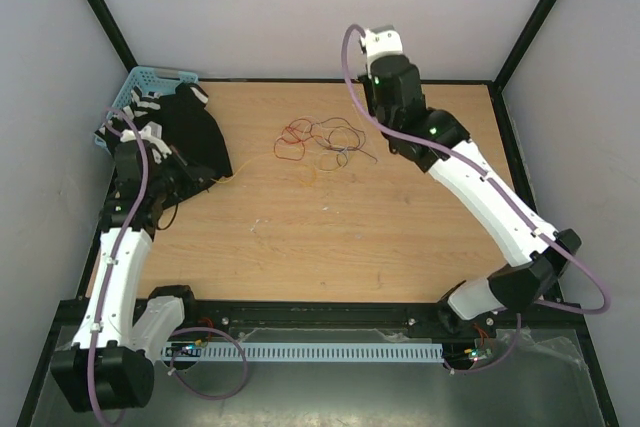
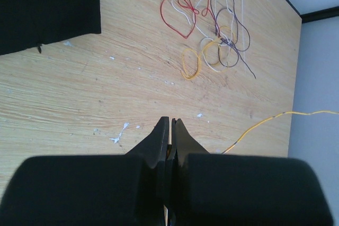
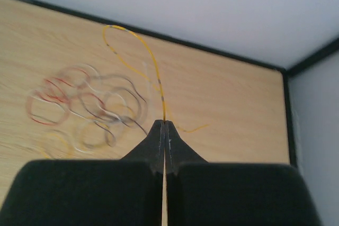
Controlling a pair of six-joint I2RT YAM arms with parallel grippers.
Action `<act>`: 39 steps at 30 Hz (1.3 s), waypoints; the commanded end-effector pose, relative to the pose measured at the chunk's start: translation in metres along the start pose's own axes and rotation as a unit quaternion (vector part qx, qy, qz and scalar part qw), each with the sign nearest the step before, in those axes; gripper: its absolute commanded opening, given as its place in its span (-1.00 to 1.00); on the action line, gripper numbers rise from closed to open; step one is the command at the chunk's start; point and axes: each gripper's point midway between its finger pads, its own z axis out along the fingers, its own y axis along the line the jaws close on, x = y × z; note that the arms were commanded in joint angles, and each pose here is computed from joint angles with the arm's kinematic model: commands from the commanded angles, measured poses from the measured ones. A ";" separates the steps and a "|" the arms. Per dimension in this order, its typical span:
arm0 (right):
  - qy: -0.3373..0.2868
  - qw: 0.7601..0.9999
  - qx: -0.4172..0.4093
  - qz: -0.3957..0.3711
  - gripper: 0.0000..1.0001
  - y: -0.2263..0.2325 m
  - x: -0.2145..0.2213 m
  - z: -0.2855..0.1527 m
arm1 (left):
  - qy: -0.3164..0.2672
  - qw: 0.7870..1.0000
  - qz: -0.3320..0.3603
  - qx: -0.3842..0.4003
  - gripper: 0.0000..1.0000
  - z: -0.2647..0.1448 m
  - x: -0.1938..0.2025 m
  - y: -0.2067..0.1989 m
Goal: Zip-tie the wires
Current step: Place the cable at the center of the board.
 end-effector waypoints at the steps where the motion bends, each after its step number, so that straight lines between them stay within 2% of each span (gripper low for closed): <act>1: 0.028 0.993 0.118 0.007 -1.00 -0.049 0.038 -0.021 | 0.044 0.999 -0.002 0.032 -1.00 0.005 0.019 -0.008; 5: 0.058 0.978 0.199 0.014 -1.00 -0.087 0.083 -0.039 | 0.071 0.996 0.010 0.047 -1.00 0.010 0.037 -0.020; 9: 0.095 0.968 0.227 0.046 -1.00 -0.120 0.135 -0.050 | 0.090 0.994 0.034 0.050 -1.00 0.020 0.056 -0.033; 16: 0.227 0.940 0.251 0.042 -1.00 -0.120 0.268 -0.044 | 0.151 0.986 0.054 0.041 -1.00 0.045 0.107 -0.043; 18: 0.254 0.936 0.238 0.045 -0.88 -0.111 0.290 -0.042 | 0.157 0.986 0.055 0.032 -1.00 0.050 0.115 -0.040; 23: 0.294 0.943 0.139 0.073 -0.28 -0.072 0.313 -0.033 | 0.150 0.987 0.062 -0.009 -1.00 0.053 0.122 -0.015; 29: 0.286 0.952 0.092 0.056 0.27 -0.064 0.299 -0.035 | 0.165 0.983 0.072 -0.043 -1.00 0.053 0.137 0.012; 34: 0.267 0.958 0.084 0.069 0.38 -0.067 0.282 -0.035 | 0.171 0.981 0.073 -0.063 -1.00 0.050 0.144 0.031; 39: 0.302 0.946 0.079 0.085 0.38 -0.068 0.305 -0.033 | 0.169 0.981 0.076 -0.062 -1.00 0.045 0.140 0.035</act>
